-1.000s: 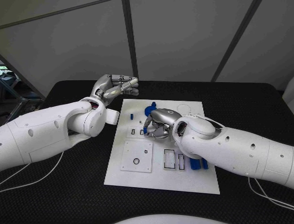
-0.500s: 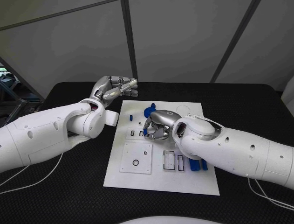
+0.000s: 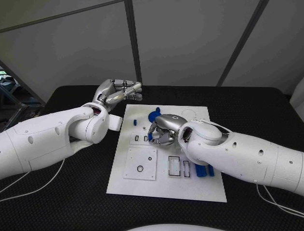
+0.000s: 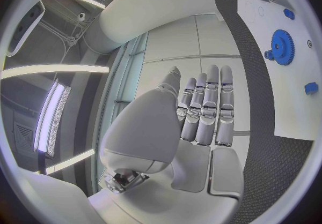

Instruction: Assemble the parts on the task board

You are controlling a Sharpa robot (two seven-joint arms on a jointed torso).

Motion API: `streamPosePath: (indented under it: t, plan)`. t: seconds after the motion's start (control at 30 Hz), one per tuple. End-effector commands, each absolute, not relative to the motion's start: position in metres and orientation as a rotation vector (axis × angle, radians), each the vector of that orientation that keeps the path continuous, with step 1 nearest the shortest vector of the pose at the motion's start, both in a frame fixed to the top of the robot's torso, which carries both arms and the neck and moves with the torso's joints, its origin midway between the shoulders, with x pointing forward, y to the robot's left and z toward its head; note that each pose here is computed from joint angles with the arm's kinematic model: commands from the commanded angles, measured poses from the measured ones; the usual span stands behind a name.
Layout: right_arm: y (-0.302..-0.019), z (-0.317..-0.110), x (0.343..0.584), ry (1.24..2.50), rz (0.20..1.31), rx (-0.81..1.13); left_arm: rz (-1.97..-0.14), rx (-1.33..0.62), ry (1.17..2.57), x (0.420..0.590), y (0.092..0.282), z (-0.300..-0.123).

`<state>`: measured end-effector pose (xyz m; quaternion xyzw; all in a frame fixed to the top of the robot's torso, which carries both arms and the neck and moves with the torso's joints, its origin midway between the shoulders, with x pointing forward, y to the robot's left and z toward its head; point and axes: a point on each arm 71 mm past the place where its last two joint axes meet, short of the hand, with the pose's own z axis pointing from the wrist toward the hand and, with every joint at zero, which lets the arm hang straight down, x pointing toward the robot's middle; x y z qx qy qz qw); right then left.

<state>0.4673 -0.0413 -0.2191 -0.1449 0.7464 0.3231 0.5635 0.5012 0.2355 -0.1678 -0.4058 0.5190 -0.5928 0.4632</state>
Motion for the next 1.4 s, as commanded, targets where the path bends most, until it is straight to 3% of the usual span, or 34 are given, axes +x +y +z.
streamPosePath:
  t: [0.03,1.4]
  plan:
    - [-0.0446,-0.2276,0.4666,1.807,0.716,-0.353,-1.466,-0.987,1.274,0.5014,0.2345,-0.1663]
    - [-0.0422,-0.2259,0.4670,1.784,0.730,-0.340,-1.470,-0.988,1.278,0.5017,0.2339,-0.1666]
